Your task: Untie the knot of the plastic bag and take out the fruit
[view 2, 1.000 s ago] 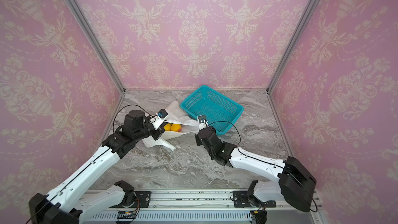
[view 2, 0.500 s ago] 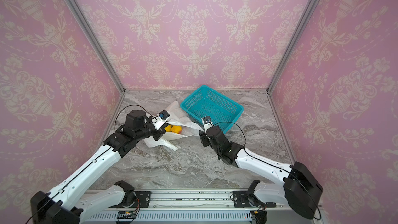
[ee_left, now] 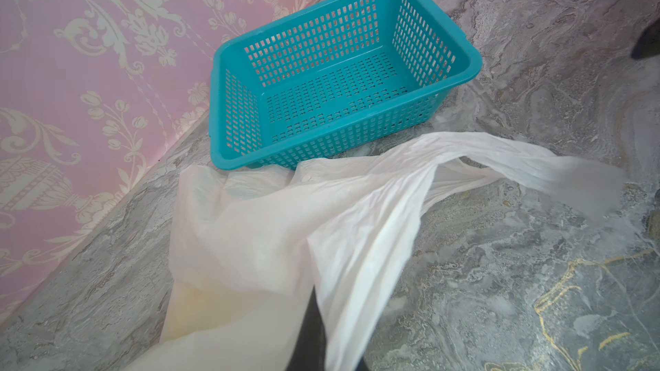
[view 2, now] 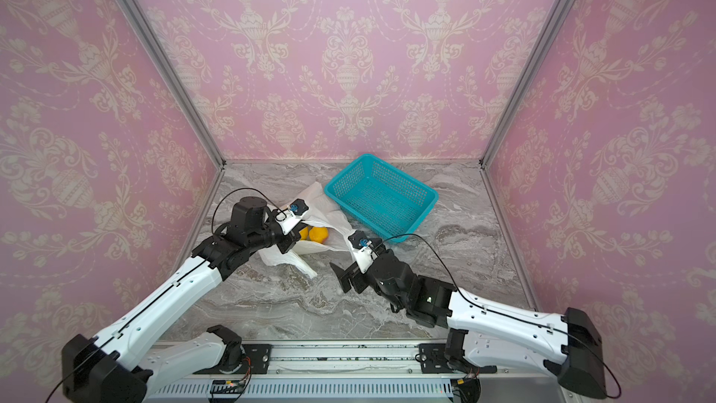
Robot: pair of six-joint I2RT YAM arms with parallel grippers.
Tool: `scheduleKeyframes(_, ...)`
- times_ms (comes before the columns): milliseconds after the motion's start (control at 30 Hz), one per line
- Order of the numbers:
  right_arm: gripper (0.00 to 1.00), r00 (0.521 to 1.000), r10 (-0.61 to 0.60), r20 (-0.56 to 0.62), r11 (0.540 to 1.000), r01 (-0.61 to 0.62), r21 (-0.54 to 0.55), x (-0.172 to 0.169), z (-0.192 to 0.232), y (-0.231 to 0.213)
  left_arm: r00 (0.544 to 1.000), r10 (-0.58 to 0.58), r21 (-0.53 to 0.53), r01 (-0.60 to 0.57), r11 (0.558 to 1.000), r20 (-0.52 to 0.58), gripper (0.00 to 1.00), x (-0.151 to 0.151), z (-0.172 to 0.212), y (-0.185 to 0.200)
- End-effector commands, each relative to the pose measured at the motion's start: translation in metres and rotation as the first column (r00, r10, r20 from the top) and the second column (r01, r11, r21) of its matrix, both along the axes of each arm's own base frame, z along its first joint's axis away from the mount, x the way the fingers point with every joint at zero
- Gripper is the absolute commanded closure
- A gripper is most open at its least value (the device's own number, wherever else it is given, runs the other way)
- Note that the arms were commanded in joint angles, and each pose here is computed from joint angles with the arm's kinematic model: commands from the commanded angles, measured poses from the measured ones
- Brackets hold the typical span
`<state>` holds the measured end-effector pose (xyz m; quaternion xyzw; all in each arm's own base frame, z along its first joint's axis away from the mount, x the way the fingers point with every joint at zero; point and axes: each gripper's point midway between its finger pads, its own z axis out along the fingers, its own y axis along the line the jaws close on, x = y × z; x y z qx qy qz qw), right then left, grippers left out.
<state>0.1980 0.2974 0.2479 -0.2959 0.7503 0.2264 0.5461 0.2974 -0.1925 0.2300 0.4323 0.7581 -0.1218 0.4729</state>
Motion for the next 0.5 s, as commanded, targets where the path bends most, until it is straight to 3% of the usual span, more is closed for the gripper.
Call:
scheduleKeyframes(0,0.00,0.998,0.033,0.047,0.999,-0.034,0.007,-0.005,0.015,0.025,1.000,0.004,-0.019,-0.005,1.000,-0.014,1.00,0.000,0.003,0.000)
scheduleKeyframes(367,0.01,0.998,0.033,-0.056,0.993,-0.039,-0.111,0.019,-0.045,0.101,1.000,0.001,-0.028,-0.002,1.000,-0.009,1.00,-0.001,0.006,0.000)
scheduleKeyframes(400,0.05,0.997,0.039,-0.063,0.992,-0.046,-0.115,0.019,-0.048,0.105,1.000,0.001,-0.028,-0.002,1.000,-0.007,1.00,-0.001,0.007,0.000)
scheduleKeyframes(467,0.25,0.993,0.086,-0.083,0.990,-0.094,-0.104,0.015,-0.051,0.116,1.000,0.003,-0.028,-0.004,1.000,-0.005,1.00,-0.001,0.007,0.000)
